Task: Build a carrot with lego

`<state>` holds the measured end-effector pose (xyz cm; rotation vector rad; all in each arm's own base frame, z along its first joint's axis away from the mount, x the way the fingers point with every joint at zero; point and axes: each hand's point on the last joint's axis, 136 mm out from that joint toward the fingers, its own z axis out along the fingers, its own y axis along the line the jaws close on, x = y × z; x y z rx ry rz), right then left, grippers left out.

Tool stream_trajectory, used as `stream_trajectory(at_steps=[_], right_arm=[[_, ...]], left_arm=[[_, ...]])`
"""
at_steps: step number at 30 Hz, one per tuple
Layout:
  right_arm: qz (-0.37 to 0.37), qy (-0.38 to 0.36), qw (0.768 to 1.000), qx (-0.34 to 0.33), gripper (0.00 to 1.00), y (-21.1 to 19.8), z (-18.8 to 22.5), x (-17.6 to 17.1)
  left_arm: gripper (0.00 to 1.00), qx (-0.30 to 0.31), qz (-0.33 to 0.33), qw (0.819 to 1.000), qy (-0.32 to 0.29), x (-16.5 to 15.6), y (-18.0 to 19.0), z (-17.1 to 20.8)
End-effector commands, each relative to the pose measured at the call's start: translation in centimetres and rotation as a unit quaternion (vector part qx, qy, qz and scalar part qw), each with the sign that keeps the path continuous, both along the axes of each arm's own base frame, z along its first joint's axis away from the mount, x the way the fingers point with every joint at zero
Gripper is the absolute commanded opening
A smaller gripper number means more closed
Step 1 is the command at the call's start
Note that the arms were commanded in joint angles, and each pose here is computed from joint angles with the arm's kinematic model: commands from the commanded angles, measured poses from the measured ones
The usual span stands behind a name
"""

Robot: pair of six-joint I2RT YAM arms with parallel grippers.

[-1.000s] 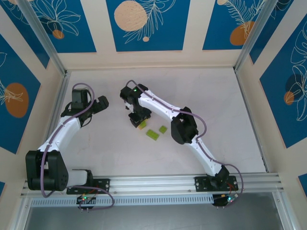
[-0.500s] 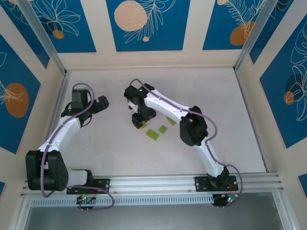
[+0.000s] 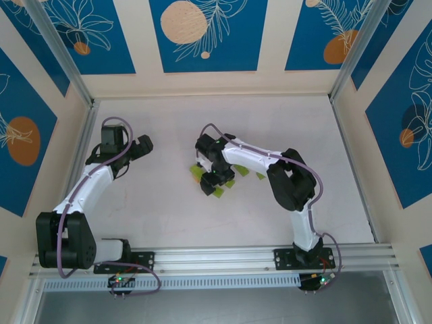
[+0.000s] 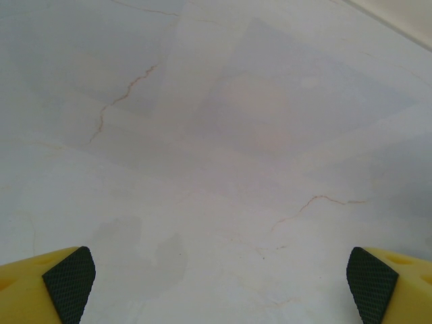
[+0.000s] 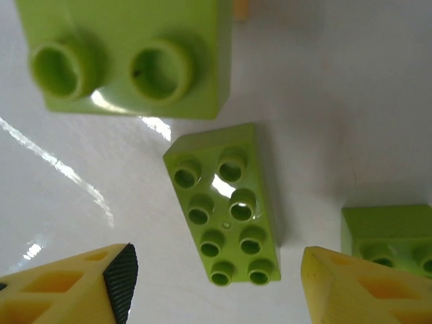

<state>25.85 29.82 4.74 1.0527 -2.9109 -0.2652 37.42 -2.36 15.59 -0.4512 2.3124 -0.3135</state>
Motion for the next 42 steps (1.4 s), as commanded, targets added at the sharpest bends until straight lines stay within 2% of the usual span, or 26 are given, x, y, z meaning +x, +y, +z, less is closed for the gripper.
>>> stream_trajectory(at_steps=[1, 25, 33, 42], right_arm=[[0.003, -0.009, 0.999, 0.052, 0.66, 1.8, 0.9, 0.6], [0.028, 0.005, 0.999, -0.014, 0.60, 0.4, -2.5, -0.3], [0.026, 0.003, 0.999, -0.024, 0.49, 0.0, -2.6, -0.4], [0.025, 0.010, 0.999, -0.035, 0.47, -0.7, -3.0, -0.9]], left_arm=[[0.98, -0.008, 0.004, 1.000, -0.002, -0.2, 0.3, 0.6], [0.98, -0.006, 0.005, 1.000, 0.001, -0.2, 0.3, 0.3], [0.98, -0.006, 0.004, 1.000, 0.001, -0.2, 0.3, 0.3], [0.98, -0.007, 0.005, 1.000, 0.002, -0.2, 0.3, 0.2]])
